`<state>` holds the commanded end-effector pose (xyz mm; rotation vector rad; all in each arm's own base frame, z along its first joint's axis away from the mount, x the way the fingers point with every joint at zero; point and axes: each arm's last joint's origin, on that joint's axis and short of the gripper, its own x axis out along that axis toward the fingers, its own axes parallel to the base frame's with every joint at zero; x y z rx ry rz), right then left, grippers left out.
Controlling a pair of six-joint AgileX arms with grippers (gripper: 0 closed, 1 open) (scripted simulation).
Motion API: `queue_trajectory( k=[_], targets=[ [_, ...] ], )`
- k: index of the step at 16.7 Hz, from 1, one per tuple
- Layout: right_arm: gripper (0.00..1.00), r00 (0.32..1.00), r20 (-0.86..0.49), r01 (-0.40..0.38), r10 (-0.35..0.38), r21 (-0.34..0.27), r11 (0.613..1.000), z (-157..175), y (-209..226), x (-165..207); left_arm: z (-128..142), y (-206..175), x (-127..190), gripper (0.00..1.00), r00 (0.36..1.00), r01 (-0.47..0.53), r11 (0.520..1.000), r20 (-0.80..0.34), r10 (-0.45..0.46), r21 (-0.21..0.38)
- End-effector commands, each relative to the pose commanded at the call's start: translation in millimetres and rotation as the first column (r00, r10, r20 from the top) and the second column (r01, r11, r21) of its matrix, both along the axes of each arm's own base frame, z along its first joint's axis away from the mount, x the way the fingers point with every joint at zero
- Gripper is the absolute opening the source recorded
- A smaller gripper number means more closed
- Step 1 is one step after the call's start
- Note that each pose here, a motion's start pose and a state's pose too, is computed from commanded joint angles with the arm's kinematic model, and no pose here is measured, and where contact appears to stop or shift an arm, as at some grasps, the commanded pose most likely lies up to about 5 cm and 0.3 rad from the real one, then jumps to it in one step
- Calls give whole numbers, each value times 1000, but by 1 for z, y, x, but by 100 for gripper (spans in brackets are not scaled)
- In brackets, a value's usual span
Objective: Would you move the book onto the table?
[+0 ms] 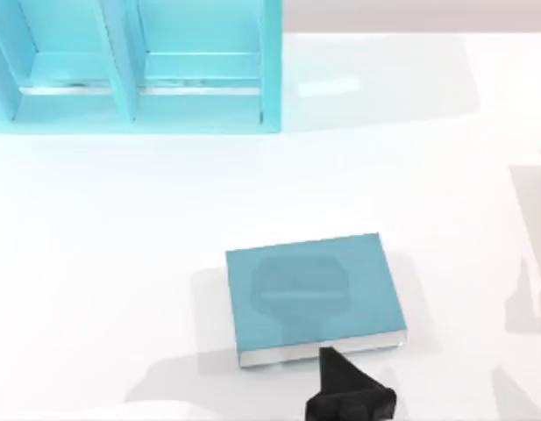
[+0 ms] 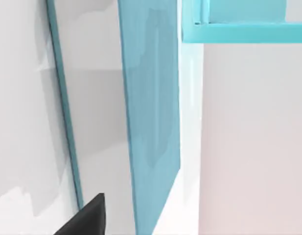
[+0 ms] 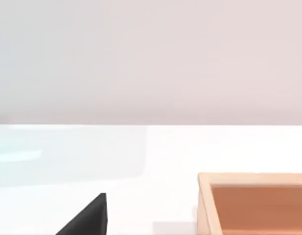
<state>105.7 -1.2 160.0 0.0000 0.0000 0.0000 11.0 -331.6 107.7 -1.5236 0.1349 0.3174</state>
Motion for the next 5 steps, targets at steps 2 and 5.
queue_trajectory(
  k=[2,5],
  targets=[
    [100,1000,0,0,0,0,1000,0,0,0,3,0,-7,100,1000,7,1000,13,-7,-6],
    [100,1000,0,0,0,0,1000,0,0,0,4,0,-9,100,1000,10,1000,17,-10,-8]
  ],
)
